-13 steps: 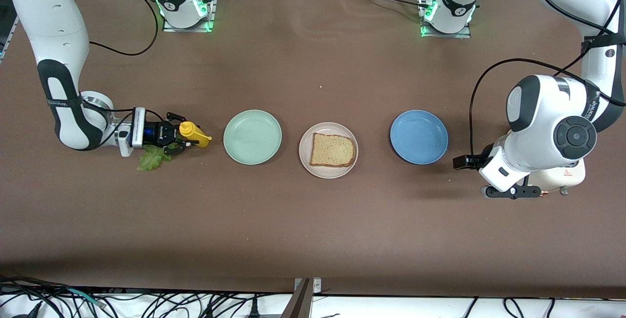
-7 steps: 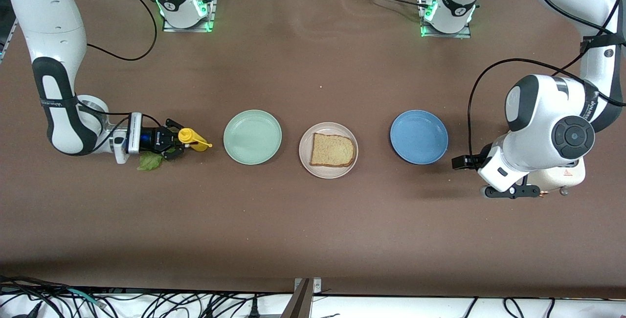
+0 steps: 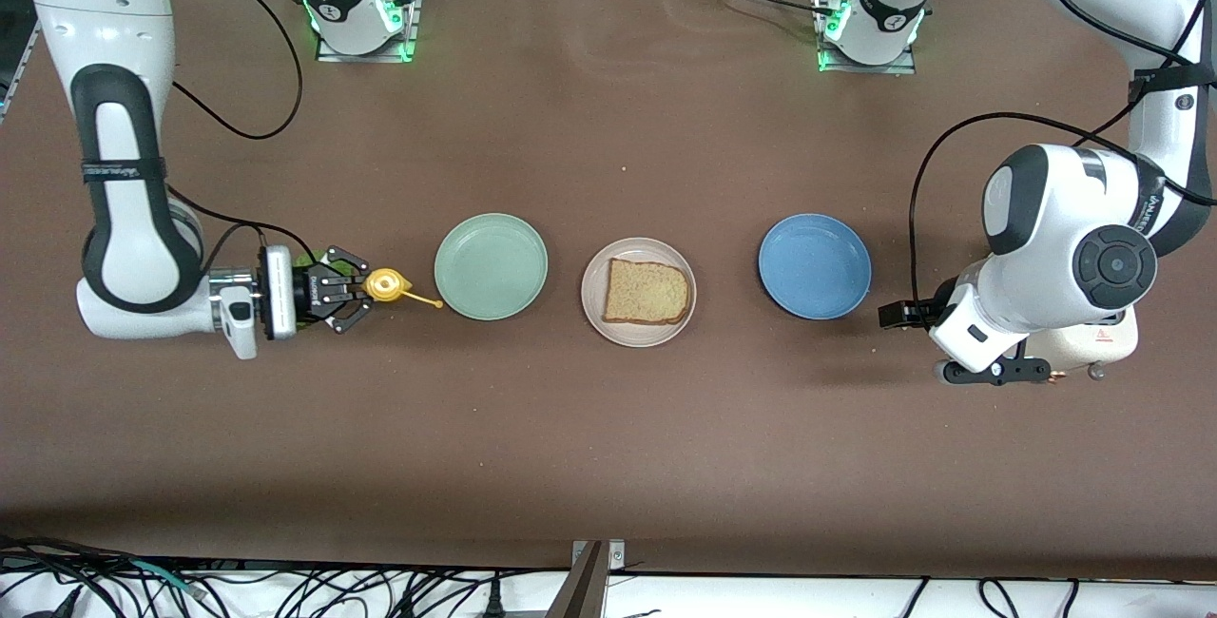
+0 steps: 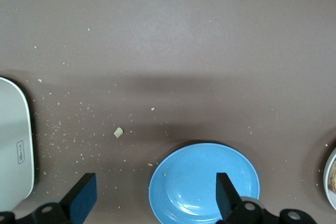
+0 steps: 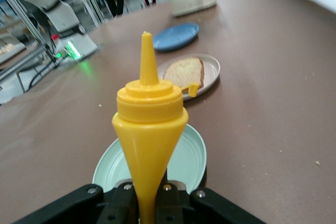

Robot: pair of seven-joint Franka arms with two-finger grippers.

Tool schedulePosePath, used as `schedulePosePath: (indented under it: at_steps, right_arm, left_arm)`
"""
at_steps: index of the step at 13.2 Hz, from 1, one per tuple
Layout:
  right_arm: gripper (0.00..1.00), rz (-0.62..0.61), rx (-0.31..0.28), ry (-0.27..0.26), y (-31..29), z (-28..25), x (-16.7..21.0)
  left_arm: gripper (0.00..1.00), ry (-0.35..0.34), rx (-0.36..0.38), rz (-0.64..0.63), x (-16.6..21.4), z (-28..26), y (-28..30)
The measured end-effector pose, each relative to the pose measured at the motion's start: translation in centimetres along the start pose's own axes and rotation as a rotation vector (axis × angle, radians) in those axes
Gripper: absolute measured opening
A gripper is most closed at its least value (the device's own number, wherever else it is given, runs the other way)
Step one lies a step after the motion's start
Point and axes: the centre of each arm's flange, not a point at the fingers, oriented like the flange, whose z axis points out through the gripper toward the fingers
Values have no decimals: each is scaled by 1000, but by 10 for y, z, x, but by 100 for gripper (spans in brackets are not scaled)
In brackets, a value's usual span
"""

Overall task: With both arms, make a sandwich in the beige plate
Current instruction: 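Lift the yellow bottle with the right gripper and tilt it over the toast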

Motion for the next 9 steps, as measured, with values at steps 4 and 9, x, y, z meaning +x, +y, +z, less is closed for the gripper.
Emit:
schedulePosePath:
  at_steps: [4, 9]
  right_arm:
    - [6, 102, -24, -245, 11, 37, 62]
    - [6, 174, -67, -586, 0, 93, 137]
  left_arm:
    - [100, -29, 9, -28, -8, -16, -19]
    - [100, -10, 4, -111, -12, -46, -74]
